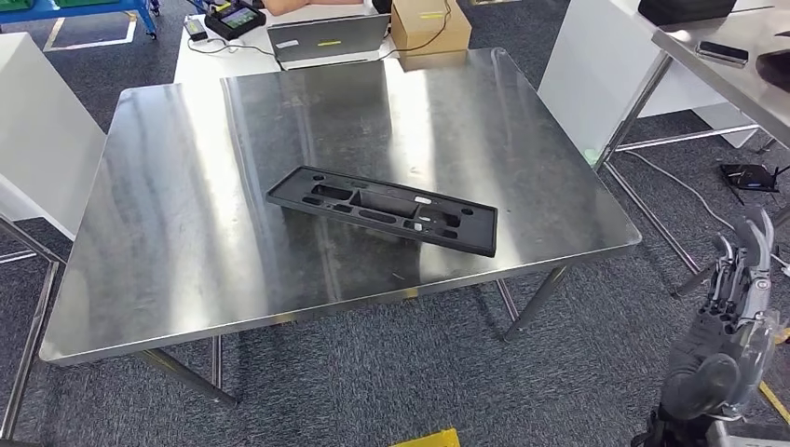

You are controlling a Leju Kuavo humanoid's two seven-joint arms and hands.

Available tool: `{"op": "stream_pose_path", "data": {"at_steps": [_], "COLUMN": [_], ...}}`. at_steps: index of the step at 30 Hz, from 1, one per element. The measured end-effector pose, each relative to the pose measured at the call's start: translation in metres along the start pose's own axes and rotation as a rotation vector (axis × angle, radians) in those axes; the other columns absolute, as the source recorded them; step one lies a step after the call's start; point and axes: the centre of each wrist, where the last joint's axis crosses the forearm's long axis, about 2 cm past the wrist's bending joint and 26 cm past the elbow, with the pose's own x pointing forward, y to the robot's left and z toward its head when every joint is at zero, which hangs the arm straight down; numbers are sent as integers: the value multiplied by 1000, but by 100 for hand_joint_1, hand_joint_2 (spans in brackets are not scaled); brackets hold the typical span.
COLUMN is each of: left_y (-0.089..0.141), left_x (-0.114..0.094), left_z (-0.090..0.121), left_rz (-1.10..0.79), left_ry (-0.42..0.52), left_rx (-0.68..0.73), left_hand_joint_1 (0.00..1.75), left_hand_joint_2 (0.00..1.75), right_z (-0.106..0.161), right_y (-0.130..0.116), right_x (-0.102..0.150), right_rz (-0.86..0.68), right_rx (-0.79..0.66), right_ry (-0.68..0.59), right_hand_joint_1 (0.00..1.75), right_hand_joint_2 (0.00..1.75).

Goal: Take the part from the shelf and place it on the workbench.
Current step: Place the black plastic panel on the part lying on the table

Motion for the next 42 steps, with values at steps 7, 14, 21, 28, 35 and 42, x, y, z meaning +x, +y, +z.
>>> {"op": "stream_pose_path", "data": {"at_steps": [7,14,21,28,35,42], "left_y": [3,5,7,5,5,8], "left_x": [-2,1,1,-1,-5,-5], "left_z": [1,-1,-2,0,2,2], "left_rz": [-21,-11,-8,-10,-44,-70], "left_ry": [-1,-29,-32,-15,25,33], "left_rx": [18,18,27,29,44,47], "left_hand_joint_1": [0,0,0,0,0,0], "left_hand_joint_2": [0,0,0,0,0,0], "right_z": [10,16,21,20,22,26], "right_y": [-2,-9,-14,-13,-11,-10], "right_x": [-4,-5,-5,-3,1,3], "right_rz": [-24,-22,-11,-7,-18,-38], "right_rx": [-41,-77,-92,-87,-86,-119], "right_ry": [57,79,91,79,76,80], "right_hand_joint_1": [0,0,0,0,0,0], "right_hand_joint_2": [0,0,0,0,0,0]}}
